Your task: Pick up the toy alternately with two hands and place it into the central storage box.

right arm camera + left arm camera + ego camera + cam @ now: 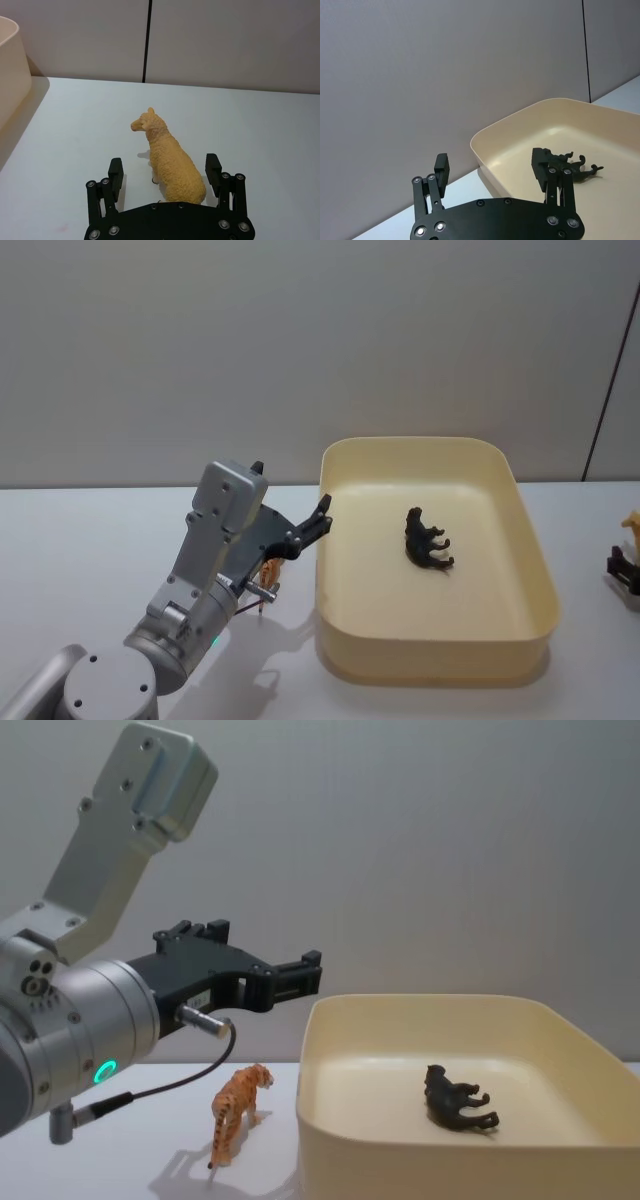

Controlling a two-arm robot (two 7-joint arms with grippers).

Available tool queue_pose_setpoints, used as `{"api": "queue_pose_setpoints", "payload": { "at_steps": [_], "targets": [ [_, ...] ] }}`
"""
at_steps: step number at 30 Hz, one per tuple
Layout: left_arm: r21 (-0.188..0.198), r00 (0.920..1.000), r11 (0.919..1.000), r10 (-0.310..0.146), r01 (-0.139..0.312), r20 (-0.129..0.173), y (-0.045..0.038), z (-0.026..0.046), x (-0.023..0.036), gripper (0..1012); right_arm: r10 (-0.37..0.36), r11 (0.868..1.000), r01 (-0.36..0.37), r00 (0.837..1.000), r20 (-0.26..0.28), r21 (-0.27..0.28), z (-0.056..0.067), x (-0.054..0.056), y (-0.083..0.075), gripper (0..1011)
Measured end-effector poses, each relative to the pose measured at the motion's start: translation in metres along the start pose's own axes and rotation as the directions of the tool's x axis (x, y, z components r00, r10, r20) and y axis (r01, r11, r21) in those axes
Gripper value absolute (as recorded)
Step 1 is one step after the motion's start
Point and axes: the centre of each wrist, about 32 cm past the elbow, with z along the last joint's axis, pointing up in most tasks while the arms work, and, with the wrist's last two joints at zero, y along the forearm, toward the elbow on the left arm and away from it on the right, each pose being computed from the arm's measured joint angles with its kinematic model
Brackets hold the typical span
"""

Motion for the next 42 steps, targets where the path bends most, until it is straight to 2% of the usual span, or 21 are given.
{"api": "queue_pose_setpoints", "payload": {
  "at_steps": [3,7,26,30,35,42],
  "targets": [
    [0.0,1.0,1.0,0.0,0.0,0.0,0.0,0.0,0.0,1001,0.0,1.0,0.0,1.0,0.0,-0.002,-0.001,-0.001,0.001,1000],
    [0.0,1.0,1.0,0.0,0.0,0.0,0.0,0.0,0.0,1001,-0.001,1.0,0.001,1.0,0.0,-0.005,-0.001,-0.001,0.002,930],
    [0.0,1.0,1.0,0.0,0.0,0.0,0.0,0.0,0.0,1001,-0.002,1.0,0.002,1.0,0.0,-0.009,-0.002,-0.003,0.004,374],
    [0.0,1.0,1.0,0.0,0.0,0.0,0.0,0.0,0.0,1001,0.002,1.0,-0.002,1.0,0.0,-0.006,-0.002,-0.003,0.004,349],
    [0.0,1.0,1.0,0.0,0.0,0.0,0.0,0.0,0.0,1001,0.031,0.999,-0.031,0.999,-0.013,0.023,0.004,-0.006,0.003,349],
    [0.0,1.0,1.0,0.0,0.0,0.0,0.0,0.0,0.0,1001,0.092,0.992,-0.088,0.995,-0.048,0.09,0.021,-0.015,0.0,349]
  ]
}}
